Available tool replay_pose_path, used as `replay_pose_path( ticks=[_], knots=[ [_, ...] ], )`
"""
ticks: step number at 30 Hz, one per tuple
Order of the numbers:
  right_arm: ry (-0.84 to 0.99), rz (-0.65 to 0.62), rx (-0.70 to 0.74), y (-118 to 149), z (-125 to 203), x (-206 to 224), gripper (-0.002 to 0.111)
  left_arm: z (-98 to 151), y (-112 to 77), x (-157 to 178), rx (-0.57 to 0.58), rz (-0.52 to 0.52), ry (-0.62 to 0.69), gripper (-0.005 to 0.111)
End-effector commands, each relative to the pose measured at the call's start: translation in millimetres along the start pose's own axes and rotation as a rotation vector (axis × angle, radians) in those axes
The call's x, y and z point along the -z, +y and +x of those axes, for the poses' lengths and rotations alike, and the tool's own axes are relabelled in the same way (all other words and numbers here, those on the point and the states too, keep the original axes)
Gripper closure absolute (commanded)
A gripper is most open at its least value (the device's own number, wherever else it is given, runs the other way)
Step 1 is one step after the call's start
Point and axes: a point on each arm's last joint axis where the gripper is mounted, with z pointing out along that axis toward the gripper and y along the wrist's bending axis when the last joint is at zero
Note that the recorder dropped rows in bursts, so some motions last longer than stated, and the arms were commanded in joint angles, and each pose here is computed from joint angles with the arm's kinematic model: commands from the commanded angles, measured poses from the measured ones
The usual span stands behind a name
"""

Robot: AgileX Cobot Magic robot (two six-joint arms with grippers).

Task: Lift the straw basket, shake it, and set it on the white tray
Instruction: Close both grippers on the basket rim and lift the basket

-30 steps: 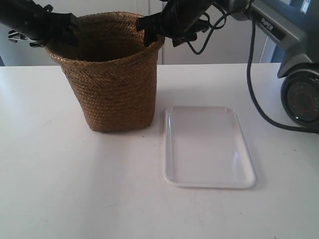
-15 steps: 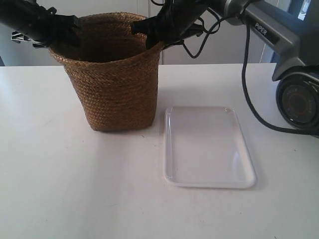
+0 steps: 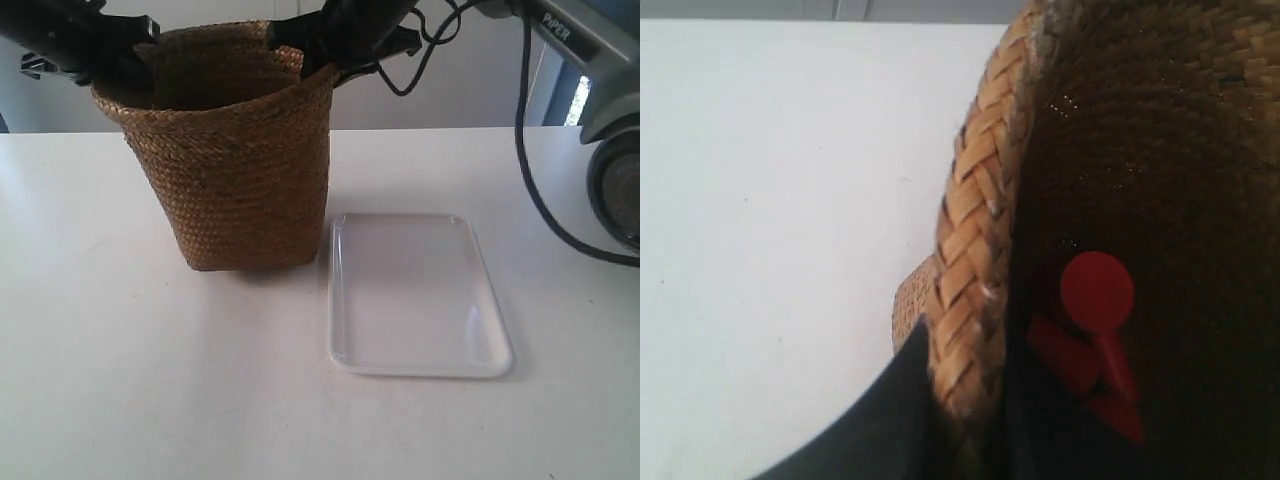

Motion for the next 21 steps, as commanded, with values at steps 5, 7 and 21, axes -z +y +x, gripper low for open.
replay_pose_path(
  ticks=[5,7,21],
  knots=[
    [-0.061,0.050,0.024,10,3,45,0.108,19,-33.1,71,-0.014,0.024,-0.131,0.107],
    [-0.064,0.055,0.023,10,9,49,0.108,25,-38.0,78,-0.020,0.029,-0.135,0.107],
    [-0.273,0.004,0.056,39,106,114,0.108,56,-90.4,94,-0.181,0.080,-0.094,0.107]
  ],
)
